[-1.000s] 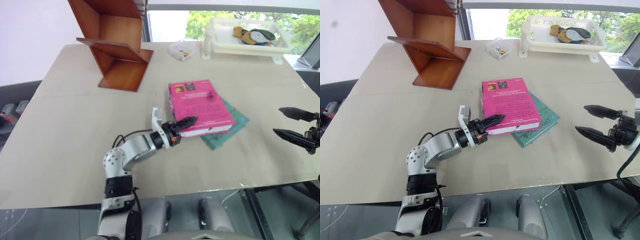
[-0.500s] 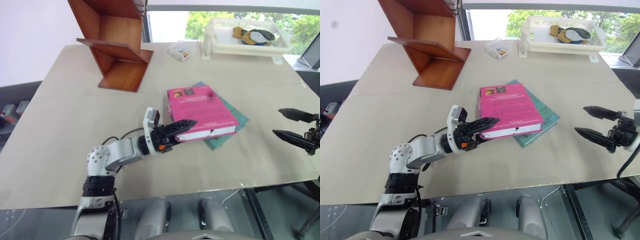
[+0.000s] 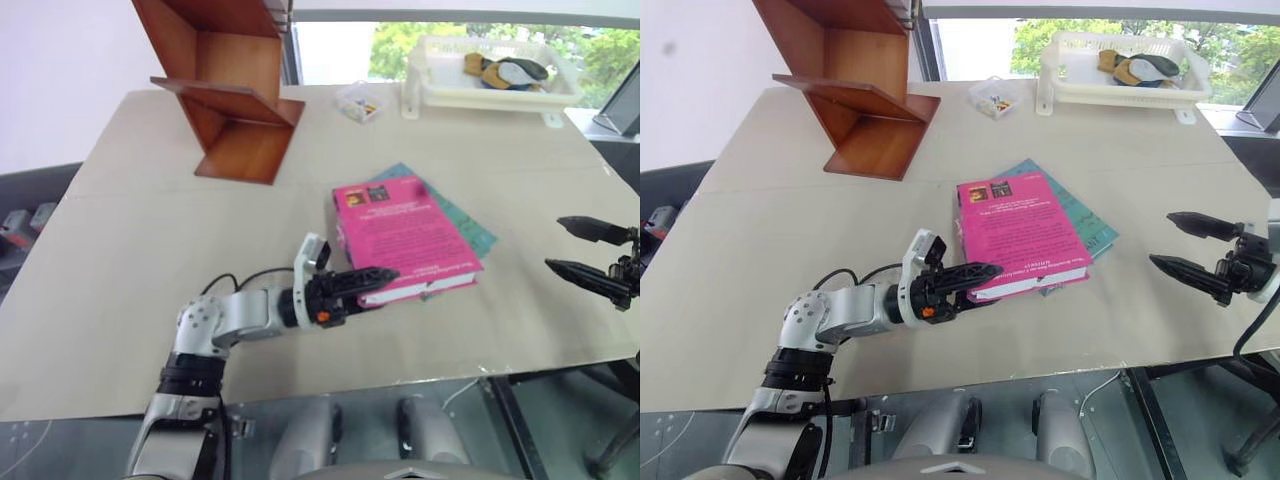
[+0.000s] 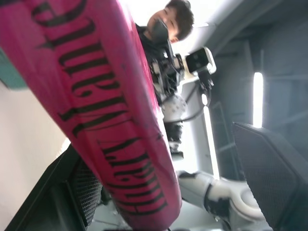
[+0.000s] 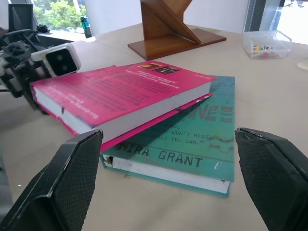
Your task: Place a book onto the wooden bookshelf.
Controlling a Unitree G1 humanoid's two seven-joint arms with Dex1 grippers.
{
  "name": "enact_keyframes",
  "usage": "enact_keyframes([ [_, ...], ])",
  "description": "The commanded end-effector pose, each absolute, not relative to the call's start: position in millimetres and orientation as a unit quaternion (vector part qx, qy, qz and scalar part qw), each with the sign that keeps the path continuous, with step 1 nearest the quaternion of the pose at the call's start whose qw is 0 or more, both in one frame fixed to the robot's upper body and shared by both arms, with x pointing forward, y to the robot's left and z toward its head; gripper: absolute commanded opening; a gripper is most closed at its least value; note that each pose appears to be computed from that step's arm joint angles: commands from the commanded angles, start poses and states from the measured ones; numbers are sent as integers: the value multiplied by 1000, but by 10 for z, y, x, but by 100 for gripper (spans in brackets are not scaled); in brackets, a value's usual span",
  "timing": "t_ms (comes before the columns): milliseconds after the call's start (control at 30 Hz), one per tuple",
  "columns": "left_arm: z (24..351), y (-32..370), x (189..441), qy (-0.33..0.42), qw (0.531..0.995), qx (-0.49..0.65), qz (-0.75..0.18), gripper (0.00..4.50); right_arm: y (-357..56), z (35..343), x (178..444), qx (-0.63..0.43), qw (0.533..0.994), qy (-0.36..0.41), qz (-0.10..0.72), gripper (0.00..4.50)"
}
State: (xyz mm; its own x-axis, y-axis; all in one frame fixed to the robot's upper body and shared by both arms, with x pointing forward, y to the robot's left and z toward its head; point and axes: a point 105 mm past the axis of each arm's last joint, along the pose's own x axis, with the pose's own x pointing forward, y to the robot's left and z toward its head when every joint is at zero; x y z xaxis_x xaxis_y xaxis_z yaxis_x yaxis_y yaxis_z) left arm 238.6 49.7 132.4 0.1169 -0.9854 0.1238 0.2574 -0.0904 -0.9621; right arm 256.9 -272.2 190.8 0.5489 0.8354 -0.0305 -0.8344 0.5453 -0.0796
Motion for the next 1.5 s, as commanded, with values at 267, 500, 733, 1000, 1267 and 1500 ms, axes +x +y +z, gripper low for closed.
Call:
enact_keyframes([
  [267, 1385, 316, 2662, 354, 567, -535, -516, 424, -2755, 2017, 2518, -66, 882, -20, 467, 450],
  [500, 1392, 241, 2648, 370, 556, -524, -528, 438, -2749, 2020, 2489, -67, 884, -22, 462, 450],
  [733, 1364, 240, 2730, 382, 560, -526, -514, 438, -2758, 2023, 2447, -69, 888, -23, 453, 450],
  [1000, 1271, 223, 2771, 409, 596, -476, -501, 438, -2748, 2020, 2427, -69, 891, -25, 449, 450],
  [1267, 1051, 272, 2813, 426, 632, -438, -477, 438, -2742, 2023, 2426, -69, 892, -27, 447, 450],
  [1500, 918, 415, 2874, 421, 646, -447, -454, 438, -2735, 2034, 2456, -69, 890, -27, 450, 450],
])
